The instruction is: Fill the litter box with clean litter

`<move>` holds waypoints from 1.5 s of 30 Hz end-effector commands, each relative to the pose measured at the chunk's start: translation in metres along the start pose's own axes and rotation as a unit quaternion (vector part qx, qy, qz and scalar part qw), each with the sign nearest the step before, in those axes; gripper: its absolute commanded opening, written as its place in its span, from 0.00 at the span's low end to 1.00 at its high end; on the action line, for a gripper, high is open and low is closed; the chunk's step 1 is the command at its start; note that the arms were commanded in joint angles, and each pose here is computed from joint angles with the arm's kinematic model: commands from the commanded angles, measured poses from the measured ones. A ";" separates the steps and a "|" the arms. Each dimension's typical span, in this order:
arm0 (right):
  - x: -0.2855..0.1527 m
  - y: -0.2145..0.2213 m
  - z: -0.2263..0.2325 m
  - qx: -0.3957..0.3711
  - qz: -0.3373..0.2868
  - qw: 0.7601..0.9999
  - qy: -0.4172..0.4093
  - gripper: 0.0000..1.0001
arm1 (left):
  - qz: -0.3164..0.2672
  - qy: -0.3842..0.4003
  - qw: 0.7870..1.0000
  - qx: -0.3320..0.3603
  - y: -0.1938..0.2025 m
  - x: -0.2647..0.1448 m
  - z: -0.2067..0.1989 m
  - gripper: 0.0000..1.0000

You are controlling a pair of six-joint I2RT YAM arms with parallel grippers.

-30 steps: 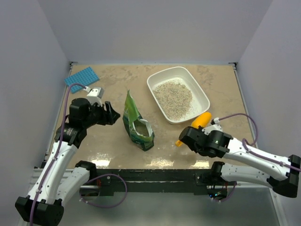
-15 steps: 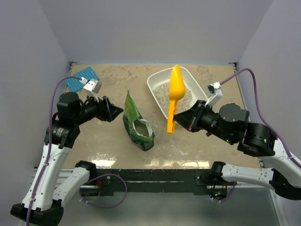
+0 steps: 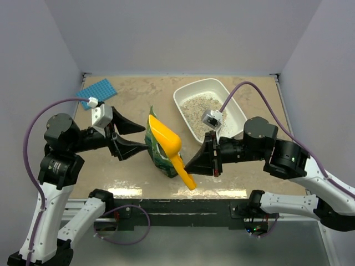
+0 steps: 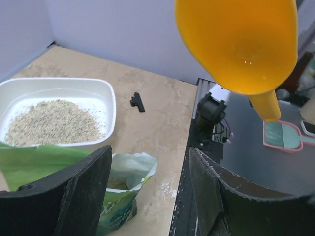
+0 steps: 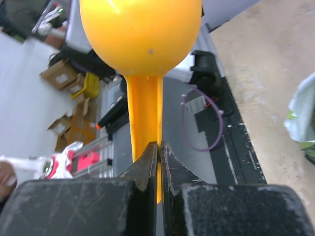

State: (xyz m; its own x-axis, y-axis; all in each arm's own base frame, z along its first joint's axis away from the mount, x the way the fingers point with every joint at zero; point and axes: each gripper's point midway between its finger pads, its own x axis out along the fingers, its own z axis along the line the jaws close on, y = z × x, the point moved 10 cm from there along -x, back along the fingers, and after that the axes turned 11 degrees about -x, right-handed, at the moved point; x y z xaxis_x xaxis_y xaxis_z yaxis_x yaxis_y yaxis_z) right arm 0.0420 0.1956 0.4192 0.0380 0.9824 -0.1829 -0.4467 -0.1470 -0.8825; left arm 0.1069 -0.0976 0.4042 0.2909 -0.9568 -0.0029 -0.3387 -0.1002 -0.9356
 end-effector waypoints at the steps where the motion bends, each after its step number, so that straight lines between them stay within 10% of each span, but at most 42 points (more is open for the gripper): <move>1: -0.015 0.002 0.019 -0.046 -0.014 0.992 -0.118 0.00 | 0.016 0.104 0.992 0.070 -0.004 -0.001 -0.016 0.69; 45: 0.022 0.044 -0.006 0.008 0.072 0.982 -0.174 0.00 | 0.021 0.244 0.953 0.179 -0.002 -0.004 -0.035 0.66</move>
State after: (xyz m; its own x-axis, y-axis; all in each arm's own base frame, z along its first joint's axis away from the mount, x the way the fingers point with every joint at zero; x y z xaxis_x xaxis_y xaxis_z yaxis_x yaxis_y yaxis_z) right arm 0.0294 0.2102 0.3639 -0.3156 0.9268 -0.2038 -0.4760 -0.3404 -0.8109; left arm 0.0788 -0.1033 0.4144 -0.1750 -0.9839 0.0368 -0.0516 -0.0282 -0.9983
